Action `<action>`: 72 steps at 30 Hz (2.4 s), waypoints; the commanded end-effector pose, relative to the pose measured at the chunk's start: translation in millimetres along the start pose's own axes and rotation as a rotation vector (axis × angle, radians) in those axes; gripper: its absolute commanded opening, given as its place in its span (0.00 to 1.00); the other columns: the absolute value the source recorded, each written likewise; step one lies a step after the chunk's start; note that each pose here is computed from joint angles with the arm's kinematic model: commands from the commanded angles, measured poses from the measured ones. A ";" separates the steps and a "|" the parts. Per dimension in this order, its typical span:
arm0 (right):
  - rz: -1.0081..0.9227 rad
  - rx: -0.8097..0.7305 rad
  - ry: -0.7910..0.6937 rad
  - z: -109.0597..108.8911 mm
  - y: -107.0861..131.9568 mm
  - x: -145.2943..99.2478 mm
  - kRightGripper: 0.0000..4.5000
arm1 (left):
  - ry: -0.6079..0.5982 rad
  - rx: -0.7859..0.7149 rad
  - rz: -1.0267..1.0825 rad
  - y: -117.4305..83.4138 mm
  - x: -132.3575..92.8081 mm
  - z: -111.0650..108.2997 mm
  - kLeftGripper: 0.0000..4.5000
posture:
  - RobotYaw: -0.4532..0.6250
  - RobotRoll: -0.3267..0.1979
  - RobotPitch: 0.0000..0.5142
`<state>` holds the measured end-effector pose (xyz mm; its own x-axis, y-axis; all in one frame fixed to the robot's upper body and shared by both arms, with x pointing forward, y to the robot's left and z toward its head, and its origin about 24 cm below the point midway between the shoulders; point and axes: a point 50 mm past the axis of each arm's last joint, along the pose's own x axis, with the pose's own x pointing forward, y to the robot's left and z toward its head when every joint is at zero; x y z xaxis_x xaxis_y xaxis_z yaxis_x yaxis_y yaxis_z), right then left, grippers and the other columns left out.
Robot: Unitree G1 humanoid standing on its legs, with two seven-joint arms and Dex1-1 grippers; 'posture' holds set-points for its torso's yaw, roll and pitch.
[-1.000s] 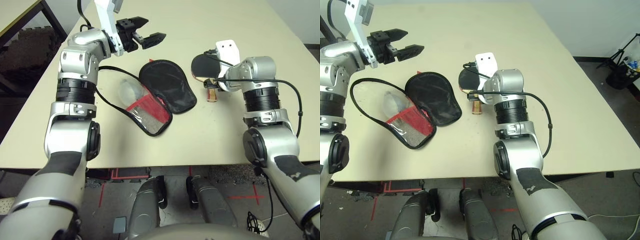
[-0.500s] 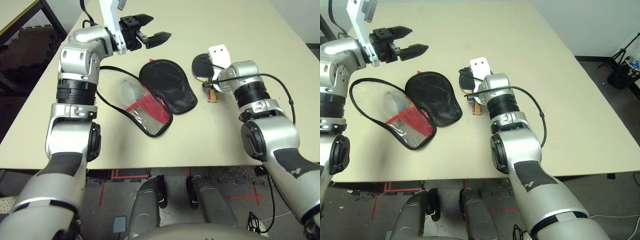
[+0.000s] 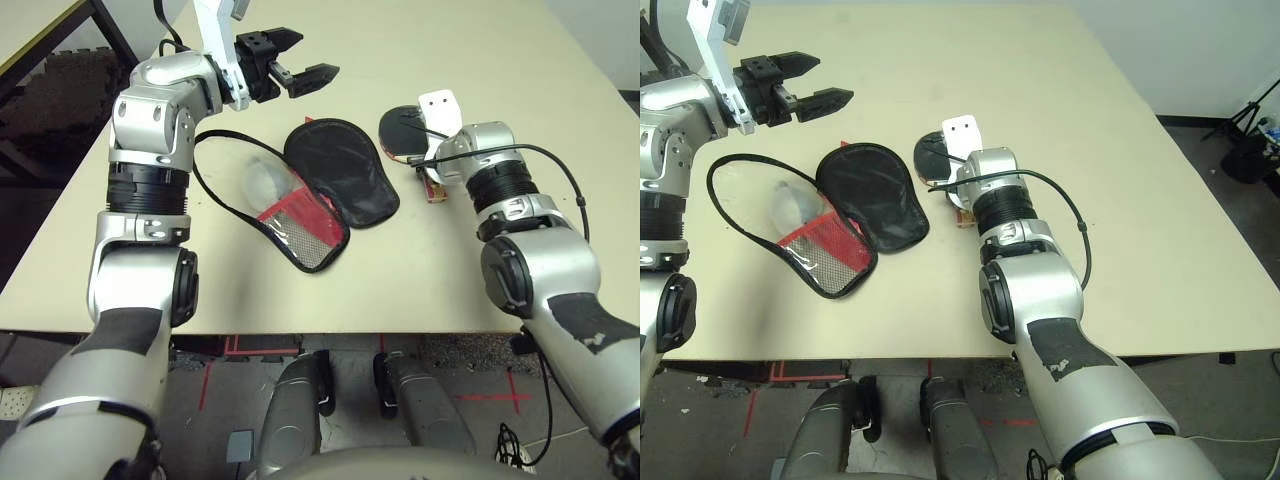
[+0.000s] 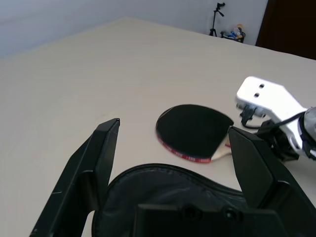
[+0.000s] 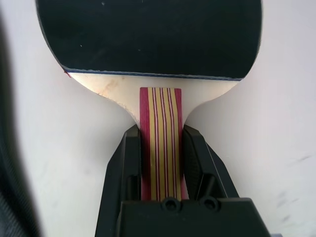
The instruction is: Store the ping-pong paddle in its case and zip it.
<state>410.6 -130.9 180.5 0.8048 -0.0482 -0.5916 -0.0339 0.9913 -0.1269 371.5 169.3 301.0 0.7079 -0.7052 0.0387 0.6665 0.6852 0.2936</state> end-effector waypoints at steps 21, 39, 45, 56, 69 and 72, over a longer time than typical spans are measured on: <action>0.387 -0.098 -0.060 18.3 97.1 -73.6 0.25 | -0.005 0.105 0.260 59.2 -60.5 25.2 1.00 | 0.33 0.62 0.27; 0.426 -0.150 0.007 -4.9 116.2 -65.7 0.25 | 0.009 0.089 0.293 63.0 -68.9 18.7 1.00 | 0.36 0.62 0.33; 0.440 -0.160 0.002 -6.8 121.1 -65.2 0.25 | 0.013 0.083 0.289 62.3 -68.2 17.5 1.00 | 0.36 0.62 0.34; 0.448 -0.181 0.012 -12.6 126.3 -59.0 0.25 | 0.021 0.079 0.295 64.0 -70.4 15.8 1.00 | 0.38 0.62 0.36; 0.500 -0.220 0.016 -22.0 143.2 -59.4 0.25 | 0.033 0.072 0.304 65.1 -74.5 12.6 1.00 | 0.39 0.62 0.38; 0.510 -0.231 0.027 -25.8 145.4 -60.7 0.25 | 0.036 0.071 0.303 64.7 -74.0 12.1 1.00 | 0.39 0.62 0.39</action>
<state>351.9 -3.7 184.4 0.6877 0.3628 -0.6288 -0.4853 0.8740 -0.0265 361.8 258.0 329.7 0.8728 -0.4766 0.1052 0.4177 0.8409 0.3440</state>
